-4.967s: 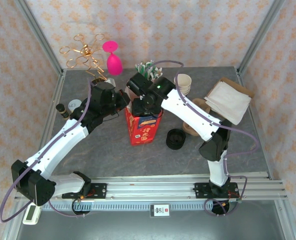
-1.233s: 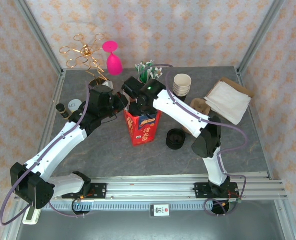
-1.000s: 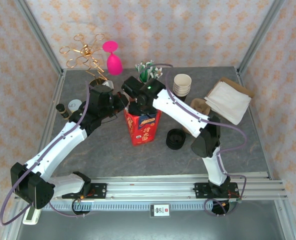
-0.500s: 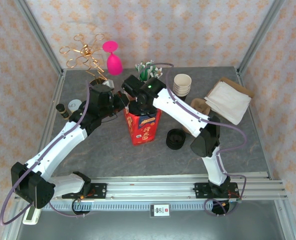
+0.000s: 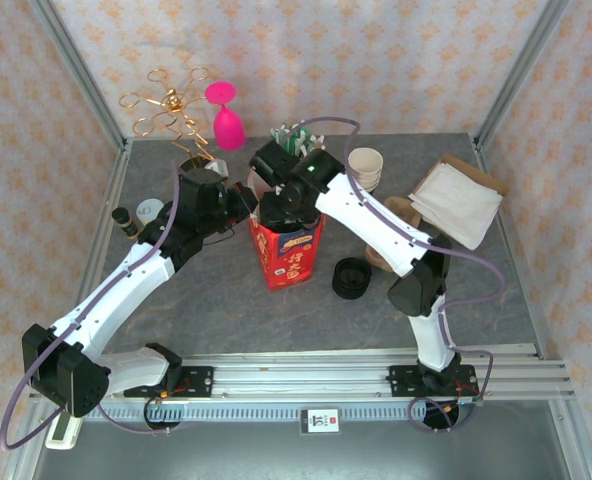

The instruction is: Pack the takeout coffee

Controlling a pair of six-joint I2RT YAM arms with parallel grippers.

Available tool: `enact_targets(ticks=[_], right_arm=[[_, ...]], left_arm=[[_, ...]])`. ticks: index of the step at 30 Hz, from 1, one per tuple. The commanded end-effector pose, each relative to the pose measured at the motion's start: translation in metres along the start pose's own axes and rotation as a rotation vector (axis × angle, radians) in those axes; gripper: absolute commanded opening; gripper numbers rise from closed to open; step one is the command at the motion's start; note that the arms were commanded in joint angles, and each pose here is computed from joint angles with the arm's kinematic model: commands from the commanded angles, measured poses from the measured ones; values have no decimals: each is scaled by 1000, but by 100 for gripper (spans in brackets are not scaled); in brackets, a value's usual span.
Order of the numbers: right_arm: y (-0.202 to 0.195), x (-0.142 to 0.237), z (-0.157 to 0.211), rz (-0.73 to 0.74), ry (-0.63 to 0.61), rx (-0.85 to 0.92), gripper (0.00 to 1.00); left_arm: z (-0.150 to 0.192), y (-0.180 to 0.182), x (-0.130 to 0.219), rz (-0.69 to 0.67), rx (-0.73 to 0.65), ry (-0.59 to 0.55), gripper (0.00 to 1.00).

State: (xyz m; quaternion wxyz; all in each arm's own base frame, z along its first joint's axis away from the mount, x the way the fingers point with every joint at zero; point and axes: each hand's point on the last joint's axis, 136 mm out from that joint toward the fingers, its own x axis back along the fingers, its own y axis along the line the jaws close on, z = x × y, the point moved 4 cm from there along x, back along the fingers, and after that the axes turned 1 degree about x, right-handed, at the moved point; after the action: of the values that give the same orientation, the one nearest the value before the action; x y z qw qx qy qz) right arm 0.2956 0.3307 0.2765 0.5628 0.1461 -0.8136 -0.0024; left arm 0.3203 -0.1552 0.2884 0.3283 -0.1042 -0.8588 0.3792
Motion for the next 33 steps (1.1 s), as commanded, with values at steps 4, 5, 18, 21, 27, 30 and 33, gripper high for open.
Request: enact_targets(ticks=[4, 5, 18, 21, 27, 30, 33], right_arm=[[-2, 23, -8, -19, -68, -30, 50], [-6, 25, -9, -3, -81, -31, 50], [-16, 43, -16, 18, -147, -65, 49], [-11, 42, -17, -3, -139, -62, 48], [-14, 24, -6, 37, -85, -34, 48], [-16, 14, 0, 53, -53, -16, 48], [-16, 9, 1, 61, -41, -4, 48]], left_arm=[[6, 14, -5, -60, -19, 39, 0], [5, 16, -4, -74, -20, 30, 0], [5, 18, -5, -90, -28, 28, 0], [6, 18, -6, -85, -24, 32, 0], [4, 19, -6, -96, -31, 20, 0], [4, 19, -7, -90, -31, 26, 0], [4, 18, -8, -87, -35, 27, 0]])
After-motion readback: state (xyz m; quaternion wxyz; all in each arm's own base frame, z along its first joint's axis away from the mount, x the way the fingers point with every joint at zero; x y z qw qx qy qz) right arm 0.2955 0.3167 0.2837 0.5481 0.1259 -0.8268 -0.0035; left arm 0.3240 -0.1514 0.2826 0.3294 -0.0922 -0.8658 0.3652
